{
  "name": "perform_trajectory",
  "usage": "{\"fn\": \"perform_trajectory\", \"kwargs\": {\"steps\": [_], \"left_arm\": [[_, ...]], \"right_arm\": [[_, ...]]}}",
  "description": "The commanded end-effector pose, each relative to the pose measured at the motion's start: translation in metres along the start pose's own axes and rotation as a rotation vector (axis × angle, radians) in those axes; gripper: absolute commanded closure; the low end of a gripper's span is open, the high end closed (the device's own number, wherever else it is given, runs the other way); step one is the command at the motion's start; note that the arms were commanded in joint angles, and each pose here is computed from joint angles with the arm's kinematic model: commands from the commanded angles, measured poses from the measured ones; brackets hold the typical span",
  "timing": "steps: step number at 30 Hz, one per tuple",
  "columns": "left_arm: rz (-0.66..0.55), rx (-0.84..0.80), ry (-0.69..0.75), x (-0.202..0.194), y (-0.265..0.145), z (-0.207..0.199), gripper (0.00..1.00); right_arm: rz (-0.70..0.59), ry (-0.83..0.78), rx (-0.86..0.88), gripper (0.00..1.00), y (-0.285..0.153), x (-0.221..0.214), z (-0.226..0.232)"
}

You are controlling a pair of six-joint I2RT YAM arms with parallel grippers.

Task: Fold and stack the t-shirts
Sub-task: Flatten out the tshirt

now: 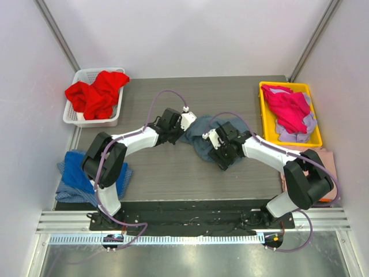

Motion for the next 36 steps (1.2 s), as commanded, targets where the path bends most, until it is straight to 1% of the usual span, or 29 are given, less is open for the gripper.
{"fn": "perform_trajectory", "kwargs": {"steps": [1,4,5,6,8,11,13,14,15,17,18,19,21,23,25,26,28,30,31,32,33,34,35,36], "left_arm": [[-0.041,0.036,0.01,0.013,-0.007,0.01,1.0],[-0.043,0.036,0.008,0.012,-0.007,0.01,1.0],[-0.039,0.033,0.007,0.011,-0.006,0.009,1.0],[-0.04,0.034,0.005,0.012,-0.006,0.009,1.0],[-0.039,0.033,0.007,0.011,-0.005,0.009,1.0],[-0.038,0.035,0.01,0.011,-0.006,0.009,1.0],[-0.036,0.036,0.011,0.01,-0.006,0.009,1.0],[-0.039,0.037,0.011,0.011,-0.006,0.009,1.0],[-0.038,0.036,0.011,0.01,-0.006,0.009,1.0],[-0.04,0.039,0.011,0.01,-0.006,0.009,1.0],[-0.037,0.038,0.013,0.009,-0.007,0.009,1.0],[-0.038,0.045,0.013,0.009,-0.008,0.01,1.0],[-0.041,0.057,0.011,0.008,-0.011,0.012,1.0],[-0.069,0.09,-0.01,0.014,-0.02,0.019,1.0],[-0.093,0.127,-0.043,0.02,-0.029,0.031,1.0],[-0.119,0.145,-0.059,0.028,-0.041,0.037,1.0],[-0.159,0.2,-0.086,0.042,-0.058,0.057,1.0],[-0.222,0.245,-0.112,0.064,-0.086,0.076,1.0],[-0.24,0.274,-0.129,0.068,-0.097,0.089,1.0],[-0.287,0.302,-0.146,0.083,-0.117,0.1,1.0],[-0.308,0.33,-0.163,0.086,-0.13,0.113,1.0],[-0.318,0.343,-0.174,0.089,-0.139,0.119,1.0],[-0.353,0.364,-0.179,0.101,-0.154,0.128,1.0],[-0.369,0.391,-0.187,0.104,-0.167,0.136,1.0]], "right_arm": [[-0.016,-0.001,0.007,0.32,0.003,0.007,0.004],[-0.007,-0.005,0.008,0.31,0.006,0.007,0.004],[-0.005,-0.007,0.011,0.3,0.007,0.007,0.003],[-0.003,-0.01,0.019,0.25,0.008,0.007,0.005],[0.012,-0.015,0.02,0.25,0.012,0.006,0.005],[0.036,-0.03,0.01,0.33,0.019,0.003,0.002],[0.047,-0.03,0.013,0.4,0.022,0.002,0.002],[0.058,-0.033,0.016,0.46,0.025,0.001,0.003],[0.061,-0.035,0.011,0.58,0.025,0.001,0.002],[0.055,-0.034,0.002,0.73,0.024,0.001,0.001],[0.06,-0.035,-0.038,0.91,0.022,0.0,-0.004],[0.057,-0.035,-0.053,0.99,0.021,0.0,-0.006],[0.044,-0.03,-0.114,0.99,0.013,0.001,-0.014],[0.047,-0.032,-0.184,0.99,0.006,-0.002,-0.023],[0.021,-0.042,-0.262,0.99,-0.008,0.003,-0.034],[0.022,-0.038,-0.34,0.99,-0.018,0.004,-0.046],[-0.022,-0.035,-0.416,0.99,-0.04,0.017,-0.061],[-0.032,-0.004,-0.524,0.99,-0.063,0.022,-0.084],[-0.067,0.004,-0.565,0.99,-0.082,0.034,-0.094],[-0.083,0.017,-0.593,0.99,-0.093,0.039,-0.102],[-0.087,0.05,-0.64,0.99,-0.105,0.039,-0.117],[-0.131,0.062,-0.679,0.99,-0.125,0.052,-0.128],[-0.142,0.071,-0.707,0.99,-0.135,0.056,-0.136],[-0.147,0.101,-0.746,0.99,-0.146,0.057,-0.15]]}}
Point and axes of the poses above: each gripper's point midway between its finger pads, its own y axis out along the fingers, its own z axis along the line the jaws close on, x = y × z, the point moved 4 cm from there along -y, back along the fingers, and after that the axes turned 3 degrees about y, right-handed, at the moved point
